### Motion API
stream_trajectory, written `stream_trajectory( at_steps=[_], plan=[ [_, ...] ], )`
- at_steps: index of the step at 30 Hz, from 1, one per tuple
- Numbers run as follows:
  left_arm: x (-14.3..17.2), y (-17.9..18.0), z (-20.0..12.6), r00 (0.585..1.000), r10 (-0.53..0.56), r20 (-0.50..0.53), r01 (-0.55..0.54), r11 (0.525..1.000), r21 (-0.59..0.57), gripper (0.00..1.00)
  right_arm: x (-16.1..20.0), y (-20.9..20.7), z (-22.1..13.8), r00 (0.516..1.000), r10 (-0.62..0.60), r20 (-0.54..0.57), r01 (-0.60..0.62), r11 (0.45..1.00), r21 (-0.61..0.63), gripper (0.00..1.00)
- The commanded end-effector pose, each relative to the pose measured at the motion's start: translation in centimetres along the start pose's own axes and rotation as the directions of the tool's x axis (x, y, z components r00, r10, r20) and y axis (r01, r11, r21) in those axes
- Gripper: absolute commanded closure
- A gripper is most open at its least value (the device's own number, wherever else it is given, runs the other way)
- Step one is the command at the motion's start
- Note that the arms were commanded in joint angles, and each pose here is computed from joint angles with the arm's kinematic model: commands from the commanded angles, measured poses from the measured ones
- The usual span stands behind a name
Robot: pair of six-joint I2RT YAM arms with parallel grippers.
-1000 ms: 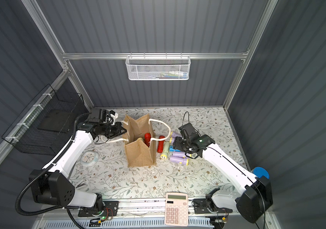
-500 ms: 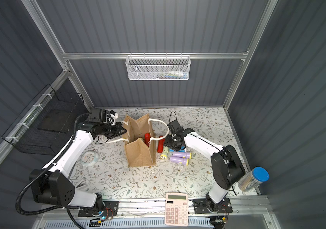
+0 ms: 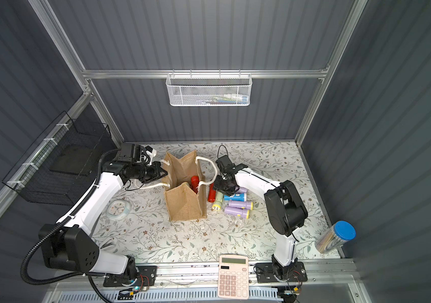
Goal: Put the flashlights into the tote bags
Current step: Pick up the flashlight from the center of the board.
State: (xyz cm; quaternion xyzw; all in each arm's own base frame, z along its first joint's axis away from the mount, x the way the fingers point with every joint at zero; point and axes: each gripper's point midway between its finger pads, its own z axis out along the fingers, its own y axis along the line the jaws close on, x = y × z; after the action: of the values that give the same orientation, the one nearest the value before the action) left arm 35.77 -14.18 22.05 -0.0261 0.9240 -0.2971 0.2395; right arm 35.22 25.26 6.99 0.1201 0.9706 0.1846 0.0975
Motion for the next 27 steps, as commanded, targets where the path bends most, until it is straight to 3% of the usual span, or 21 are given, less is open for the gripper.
stream_trajectory(
  at_steps=[1, 27],
  plan=[
    [-0.6, -0.2, -0.4, 1.0, 0.026, 0.015, -0.026, 1.0, 0.003, 1.0, -0.2, -0.6, 0.2, 1.0, -0.005, -0.004, 0.006, 0.999, 0.044, 0.48],
    [-0.7, 0.0, -0.7, 0.999, 0.034, 0.02, -0.034, 0.999, -0.015, 1.0, -0.5, -2.9, 3.6, 0.996, -0.066, -0.054, 0.075, 0.979, 0.189, 0.53]
  ],
)
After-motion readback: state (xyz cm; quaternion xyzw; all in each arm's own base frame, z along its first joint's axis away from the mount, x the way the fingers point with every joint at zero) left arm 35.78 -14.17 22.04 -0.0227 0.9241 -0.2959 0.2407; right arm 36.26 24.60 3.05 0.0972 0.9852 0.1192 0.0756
